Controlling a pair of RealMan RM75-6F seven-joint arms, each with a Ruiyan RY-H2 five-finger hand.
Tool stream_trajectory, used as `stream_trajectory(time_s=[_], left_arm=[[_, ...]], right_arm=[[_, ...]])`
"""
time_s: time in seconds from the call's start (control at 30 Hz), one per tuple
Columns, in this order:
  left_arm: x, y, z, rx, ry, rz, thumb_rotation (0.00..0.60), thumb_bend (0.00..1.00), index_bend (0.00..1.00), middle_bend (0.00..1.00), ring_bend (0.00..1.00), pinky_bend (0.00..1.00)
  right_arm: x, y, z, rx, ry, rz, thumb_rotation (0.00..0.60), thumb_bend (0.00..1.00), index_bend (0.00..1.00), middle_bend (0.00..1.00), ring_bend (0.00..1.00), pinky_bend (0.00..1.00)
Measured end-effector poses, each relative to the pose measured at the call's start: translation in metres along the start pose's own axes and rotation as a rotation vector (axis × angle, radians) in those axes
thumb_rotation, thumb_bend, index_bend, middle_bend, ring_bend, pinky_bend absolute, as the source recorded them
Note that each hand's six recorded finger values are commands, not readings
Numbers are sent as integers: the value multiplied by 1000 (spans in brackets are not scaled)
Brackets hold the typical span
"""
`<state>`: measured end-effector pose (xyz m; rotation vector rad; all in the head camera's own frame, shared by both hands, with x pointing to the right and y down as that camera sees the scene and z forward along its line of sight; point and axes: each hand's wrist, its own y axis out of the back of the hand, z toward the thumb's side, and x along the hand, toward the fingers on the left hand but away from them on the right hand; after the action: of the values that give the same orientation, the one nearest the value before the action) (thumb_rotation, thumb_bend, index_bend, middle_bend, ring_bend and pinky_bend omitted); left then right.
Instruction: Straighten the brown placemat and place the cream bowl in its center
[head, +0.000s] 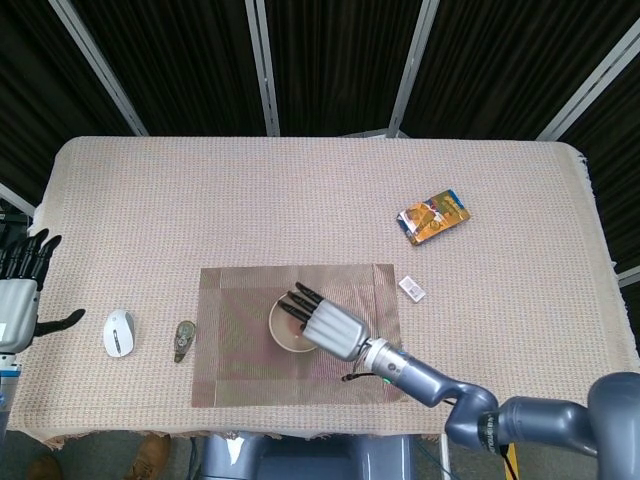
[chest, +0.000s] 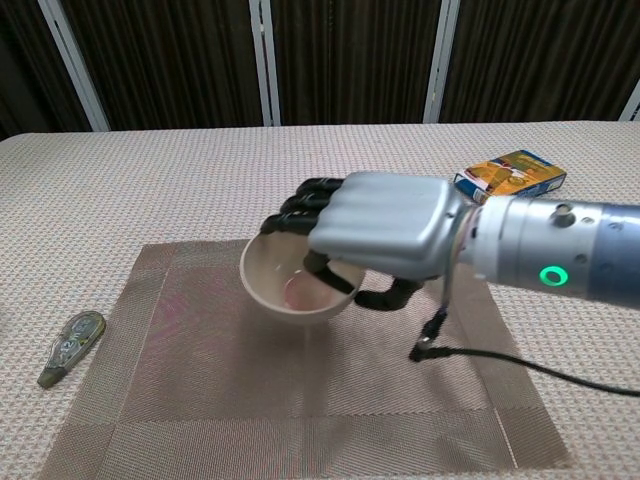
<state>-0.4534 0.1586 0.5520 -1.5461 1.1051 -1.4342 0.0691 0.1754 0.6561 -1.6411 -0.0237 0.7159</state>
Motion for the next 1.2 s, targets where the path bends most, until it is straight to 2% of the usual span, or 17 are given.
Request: stream_trajectory(time_s=[0.13,0.2,0.33,0.77,0.8,0.83,0.9,0.93,0.97,1.0,1.07,1.2], left_arm=[[0,1,-3,-3,7,1,600,0,0,0,0,0],[0,2,-5,-5,11,1,600,0,0,0,0,0],[0,2,-8,-9,17,-3,600,0,0,0,0,0],[0,-1,-3,-4,7,-14,600,0,0,0,0,0],[0,-2,-2,-4,7,-15,600,0,0,0,0,0],[0,-2,-2,-3,7,-16,600,0,0,0,0,0],[1,-3,-1,0,6,-19,600,0,0,0,0,0],[1,-4,-1,2,7,-21,600,0,0,0,0,0],[1,-4,-2,1,8,-22,600,0,0,0,0,0],[1,-4,-2,0,8,-23,600,0,0,0,0,0],[1,-4,-2,-1,9,-24,600,0,0,0,0,0],[1,-4,-1,-5,6,-27,600,0,0,0,0,0]], right_arm=[[-21,2,26,14,42,6,600,386,789,0,0,0],[-25,1,29,19,44,11,600,386,760,0,0,0],[-27,-5,27,28,35,27,600,387,800,0,0,0],[-14,-22,8,67,-5,70,600,387,796,0,0,0],[-14,-22,7,73,-7,72,600,385,763,0,0,0],[-12,-24,6,79,-10,75,600,381,651,0,0,0],[-10,-26,4,76,-16,82,600,321,194,0,0,0],[-9,-27,3,68,-19,87,600,271,72,0,0,0],[-8,-27,2,57,-21,89,600,183,31,0,0,0],[-7,-26,2,44,-22,90,600,96,31,0,0,0],[-5,-23,2,14,-23,87,600,18,0,0,0,0],[1,-15,-2,-11,-32,71,600,0,0,0,0,0]])
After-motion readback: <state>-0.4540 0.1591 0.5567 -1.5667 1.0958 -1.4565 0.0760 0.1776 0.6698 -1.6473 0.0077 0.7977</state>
